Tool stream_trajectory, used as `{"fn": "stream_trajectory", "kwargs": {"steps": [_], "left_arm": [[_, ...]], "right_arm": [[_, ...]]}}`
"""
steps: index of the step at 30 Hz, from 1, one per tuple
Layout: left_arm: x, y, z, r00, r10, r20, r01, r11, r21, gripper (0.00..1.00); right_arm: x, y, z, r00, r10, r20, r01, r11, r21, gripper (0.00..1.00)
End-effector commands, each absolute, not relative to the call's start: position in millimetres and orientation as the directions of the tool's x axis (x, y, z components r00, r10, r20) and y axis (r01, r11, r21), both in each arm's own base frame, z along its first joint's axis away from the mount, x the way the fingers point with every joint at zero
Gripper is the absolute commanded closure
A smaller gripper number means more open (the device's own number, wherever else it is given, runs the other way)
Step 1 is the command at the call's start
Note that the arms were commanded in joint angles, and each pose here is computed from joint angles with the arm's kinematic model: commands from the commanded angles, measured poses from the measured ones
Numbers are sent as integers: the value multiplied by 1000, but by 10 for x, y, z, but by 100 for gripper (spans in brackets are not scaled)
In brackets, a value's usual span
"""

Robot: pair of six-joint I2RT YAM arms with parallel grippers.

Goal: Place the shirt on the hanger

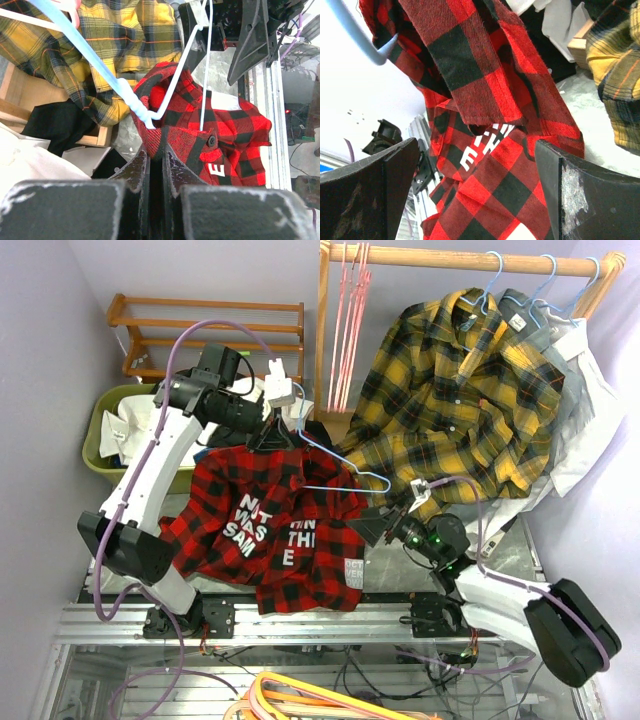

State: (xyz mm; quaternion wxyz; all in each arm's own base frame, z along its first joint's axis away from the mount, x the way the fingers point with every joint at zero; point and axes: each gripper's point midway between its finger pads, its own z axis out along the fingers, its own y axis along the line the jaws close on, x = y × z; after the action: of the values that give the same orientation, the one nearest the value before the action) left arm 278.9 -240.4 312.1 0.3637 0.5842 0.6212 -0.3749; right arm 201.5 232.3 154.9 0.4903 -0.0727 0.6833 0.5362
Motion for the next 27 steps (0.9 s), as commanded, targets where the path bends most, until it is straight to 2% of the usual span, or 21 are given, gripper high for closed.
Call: {"fn": "stream_trajectory", "kwargs": {"steps": [1,5,10,15,16,18,21,22,23,27], "left_arm": [[2637,-2466,3323,-21,399,-917,1000,6,-20,93],[2577,-2489,3328,-4,401,-916,1000,-11,-9,93],[2539,-2484,3317,11,409,-913,1000,-22,3,93],[2539,-2475,3259,7,420,-908,1000,-17,-1,93],[2543,-2471,3252,6,421,-907,1000,-16,0,93],[2542,-2468,3232,2,424,-905,1000,-15,-5,93],[2529,-2466,3237,7,423,-906,1000,-18,-1,93],[2529,-2462,3243,10,424,-906,1000,-18,3,93],[2535,-2459,3243,12,425,-905,1000,-17,6,93],[2549,-2392,3204,49,467,-883,999,-17,46,93]], "right_arm": [[2037,2415,1928,-462,495,-736,-693,316,648,0],[2074,2448,1932,-480,522,-706,-684,282,673,3],[2051,2532,2004,-519,540,-663,-692,190,696,21],[2057,2554,2009,-547,561,-622,-679,137,721,33],[2063,2550,2025,-545,567,-618,-681,130,720,38],[2083,2551,2030,-554,567,-610,-679,118,725,55],[2096,2559,2045,-558,566,-607,-681,105,725,81],[2099,2565,2049,-559,565,-607,-682,103,724,95],[2101,2567,2046,-561,563,-607,-681,103,725,100],[2183,2350,1965,-539,599,-592,-647,155,747,100]]}}
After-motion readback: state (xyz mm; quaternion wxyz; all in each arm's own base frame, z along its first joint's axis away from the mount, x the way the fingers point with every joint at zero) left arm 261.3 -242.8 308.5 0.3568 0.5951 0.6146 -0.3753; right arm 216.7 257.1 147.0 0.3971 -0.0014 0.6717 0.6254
